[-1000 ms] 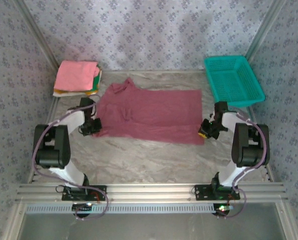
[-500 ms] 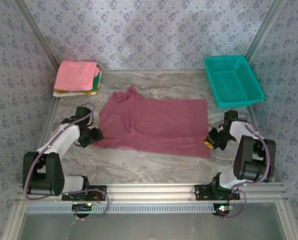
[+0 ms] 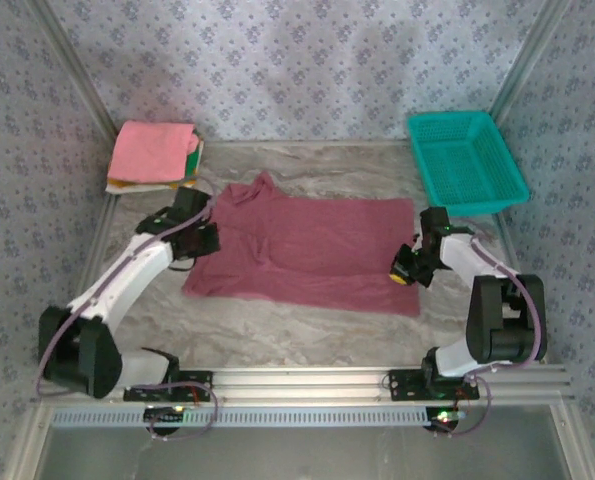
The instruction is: Fold and stack the t-shirts
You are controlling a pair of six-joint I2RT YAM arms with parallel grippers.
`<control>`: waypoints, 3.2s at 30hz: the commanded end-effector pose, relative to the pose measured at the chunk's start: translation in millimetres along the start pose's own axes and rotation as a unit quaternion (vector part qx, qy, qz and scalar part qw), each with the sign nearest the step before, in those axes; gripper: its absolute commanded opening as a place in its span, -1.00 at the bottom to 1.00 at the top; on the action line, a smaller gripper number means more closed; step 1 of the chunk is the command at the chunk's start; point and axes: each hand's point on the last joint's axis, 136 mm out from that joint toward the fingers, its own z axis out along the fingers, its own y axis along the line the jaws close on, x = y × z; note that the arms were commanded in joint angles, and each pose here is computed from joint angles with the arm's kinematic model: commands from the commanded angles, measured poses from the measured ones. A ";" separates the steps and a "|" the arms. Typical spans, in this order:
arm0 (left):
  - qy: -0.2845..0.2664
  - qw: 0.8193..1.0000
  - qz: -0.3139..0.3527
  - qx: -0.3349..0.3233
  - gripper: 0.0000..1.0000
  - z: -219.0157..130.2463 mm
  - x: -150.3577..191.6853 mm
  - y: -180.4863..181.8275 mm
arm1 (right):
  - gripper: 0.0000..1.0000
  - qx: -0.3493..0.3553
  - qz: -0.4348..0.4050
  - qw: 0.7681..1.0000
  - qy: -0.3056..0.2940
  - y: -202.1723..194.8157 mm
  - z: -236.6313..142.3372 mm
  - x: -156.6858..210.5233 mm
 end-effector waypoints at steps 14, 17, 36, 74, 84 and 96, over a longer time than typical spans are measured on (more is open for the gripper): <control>0.091 0.995 0.023 -0.023 -1.00 104.0 49.0 -8.0 | -0.28 0.039 -0.024 0.999 -0.015 -21.9 -7.7 -4.1; 0.102 0.994 0.027 -0.028 -1.00 113.6 53.6 -6.9 | -0.25 0.065 -0.074 0.995 -0.034 -23.0 -25.5 -13.9; 0.113 0.992 0.023 -0.046 -1.00 114.8 60.0 3.0 | -0.20 0.136 -0.086 0.986 -0.035 -37.7 -12.0 -43.0; 0.117 0.991 0.008 -0.058 -1.00 113.5 62.2 14.9 | -0.69 0.108 -0.061 0.991 -0.045 -41.3 -23.9 -53.2; 0.135 0.988 -0.038 -0.061 -1.00 104.6 93.4 27.9 | -0.74 0.048 -0.177 0.982 -0.042 62.4 8.7 -46.4; 0.097 0.992 -0.042 -0.070 -1.00 56.4 91.2 28.9 | -0.79 0.066 -0.148 0.987 0.007 50.0 64.0 -36.5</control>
